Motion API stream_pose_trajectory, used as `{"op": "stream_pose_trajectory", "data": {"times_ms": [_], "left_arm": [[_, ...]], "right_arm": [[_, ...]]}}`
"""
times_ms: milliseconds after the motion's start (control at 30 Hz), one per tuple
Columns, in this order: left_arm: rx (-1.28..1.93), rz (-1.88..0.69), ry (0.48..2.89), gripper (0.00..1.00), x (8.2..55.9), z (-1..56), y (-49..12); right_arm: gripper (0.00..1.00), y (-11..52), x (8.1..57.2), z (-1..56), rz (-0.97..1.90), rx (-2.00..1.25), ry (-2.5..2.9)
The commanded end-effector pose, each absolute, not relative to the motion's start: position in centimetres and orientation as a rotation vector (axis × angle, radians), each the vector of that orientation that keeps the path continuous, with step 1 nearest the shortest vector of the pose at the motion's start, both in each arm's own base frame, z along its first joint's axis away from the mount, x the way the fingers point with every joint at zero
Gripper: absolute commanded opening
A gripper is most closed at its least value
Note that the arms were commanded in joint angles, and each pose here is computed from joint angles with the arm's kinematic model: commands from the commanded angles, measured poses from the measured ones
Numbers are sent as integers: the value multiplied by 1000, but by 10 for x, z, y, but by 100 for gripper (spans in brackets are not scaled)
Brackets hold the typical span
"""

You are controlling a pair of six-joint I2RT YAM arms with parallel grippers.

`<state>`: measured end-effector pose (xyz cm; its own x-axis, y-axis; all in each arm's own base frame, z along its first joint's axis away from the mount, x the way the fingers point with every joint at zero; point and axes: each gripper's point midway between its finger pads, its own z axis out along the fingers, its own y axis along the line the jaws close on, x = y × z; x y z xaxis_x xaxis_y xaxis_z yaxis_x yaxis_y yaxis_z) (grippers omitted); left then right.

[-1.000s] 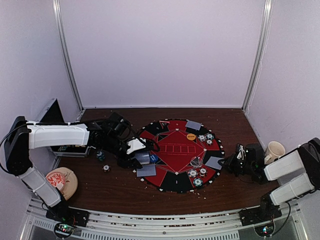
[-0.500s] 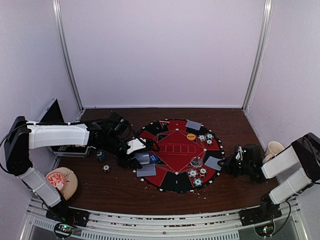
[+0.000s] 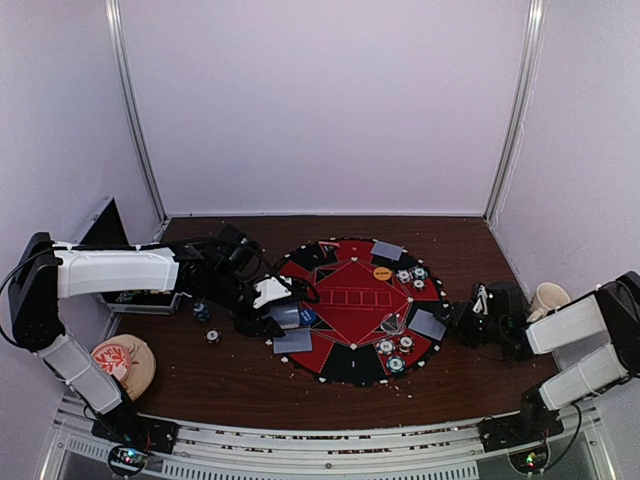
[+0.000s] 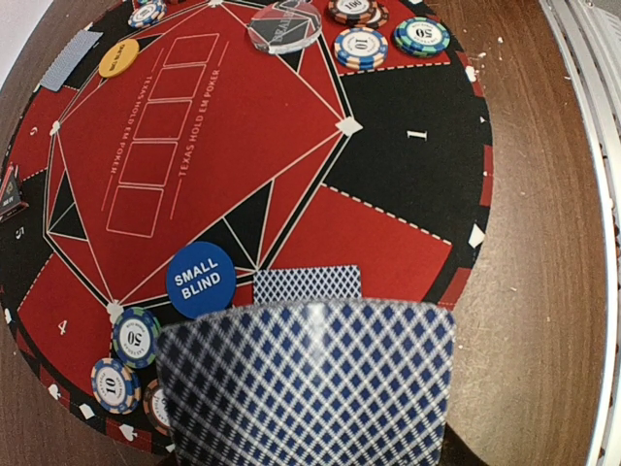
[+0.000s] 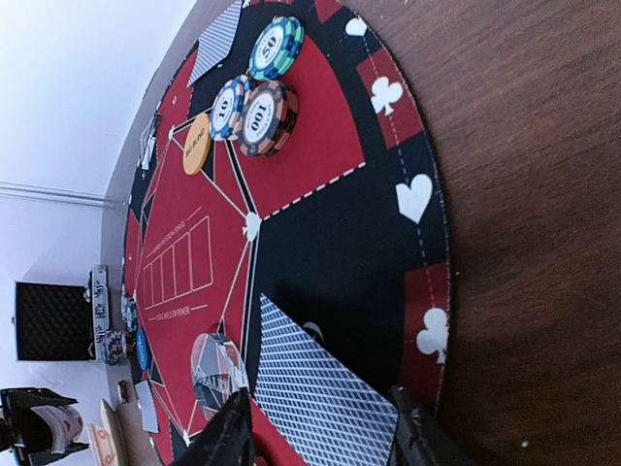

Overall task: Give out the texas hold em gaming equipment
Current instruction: Distribute the poker card in the dealer area, then pick up the poker card from the face-down deck piles.

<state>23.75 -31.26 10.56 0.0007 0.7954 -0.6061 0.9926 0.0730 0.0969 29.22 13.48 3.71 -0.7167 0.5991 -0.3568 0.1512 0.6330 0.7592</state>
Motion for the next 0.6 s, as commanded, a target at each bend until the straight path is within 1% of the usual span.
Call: {"op": "stream_pose_trajectory", "data": {"times_ms": [0,233,300,433,567], "left_arm": [[1764,-509,1798,53,238,110,-318],[1766,-511,1796,53,238,109,-319],[1766,-511,1797,53,237,109,-319],[1766,-509,1797,53,238,110,-319],[1764,-504,1797,53,239,110,-319]], "right_arm": [[51,117,292,42,823,592,2270],[71,94,286,66,648,564,2253],[75,92,287,77,631,541,2235],[76,114,288,102,729,447,2189],[77,167,287,127,877,284,2170]]}}
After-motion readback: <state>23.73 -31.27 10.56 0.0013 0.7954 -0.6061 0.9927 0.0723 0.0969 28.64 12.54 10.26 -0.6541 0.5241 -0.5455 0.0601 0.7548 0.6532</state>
